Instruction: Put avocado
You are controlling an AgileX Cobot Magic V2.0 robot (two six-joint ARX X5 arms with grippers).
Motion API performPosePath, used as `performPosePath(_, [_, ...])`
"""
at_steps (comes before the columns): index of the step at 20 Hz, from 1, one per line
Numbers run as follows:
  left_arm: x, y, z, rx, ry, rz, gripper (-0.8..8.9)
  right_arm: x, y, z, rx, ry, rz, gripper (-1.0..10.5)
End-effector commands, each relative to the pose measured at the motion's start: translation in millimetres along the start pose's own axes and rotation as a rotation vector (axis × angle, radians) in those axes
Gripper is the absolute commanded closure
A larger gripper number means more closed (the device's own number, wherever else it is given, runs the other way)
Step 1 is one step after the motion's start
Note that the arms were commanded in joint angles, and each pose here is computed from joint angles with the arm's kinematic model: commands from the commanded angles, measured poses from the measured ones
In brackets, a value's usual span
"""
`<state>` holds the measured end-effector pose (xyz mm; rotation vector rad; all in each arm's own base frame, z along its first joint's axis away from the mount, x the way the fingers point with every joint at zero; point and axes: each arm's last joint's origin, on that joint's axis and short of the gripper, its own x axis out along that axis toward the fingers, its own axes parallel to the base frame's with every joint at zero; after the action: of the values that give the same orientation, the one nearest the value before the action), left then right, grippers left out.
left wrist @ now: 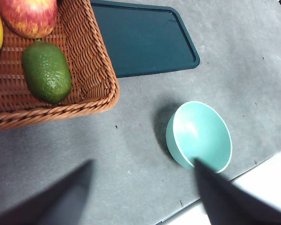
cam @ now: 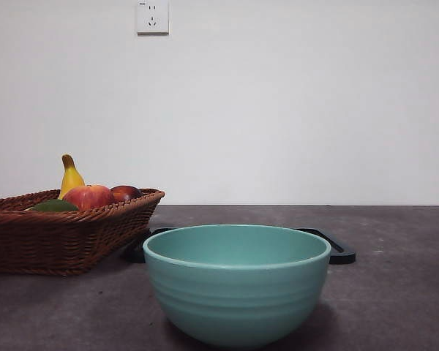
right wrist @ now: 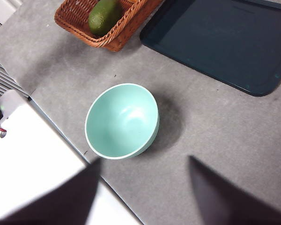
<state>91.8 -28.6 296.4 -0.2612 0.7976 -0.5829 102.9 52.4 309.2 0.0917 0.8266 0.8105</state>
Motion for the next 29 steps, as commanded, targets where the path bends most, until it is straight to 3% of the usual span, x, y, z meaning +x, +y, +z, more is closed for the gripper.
performPosePath(1, [-2.3, -2.3, 4.1, 0.025, -0.015, -0.008, 3.98, -2.4, 2.1, 4.4, -0.014, -0.01, 0.006, 5.7])
performPosePath(8, [5.3, 2.5, 10.2, 0.007, 0.007, 0.043, 4.0, -2.4, 2.1, 4.4, -0.01, -0.011, 0.006, 5.7])
performPosePath(12, [25.1, 9.9, 34.6, 0.013, 0.015, 0.11, 4.05, -2.4, 2.1, 4.4, -0.01, -0.01, 0.006, 5.7])
performPosePath(20, [102.1, 22.6, 81.5, 0.07, 0.144, 0.3, 4.08, -2.4, 2.1, 4.4, -0.01, -0.01, 0.006, 5.7])
performPosePath(29, [185.4, 48.5, 83.6, 0.124, 0.257, 0.464, 4.08, -2.4, 2.2, 4.3, -0.007, -0.011, 0.006, 5.7])
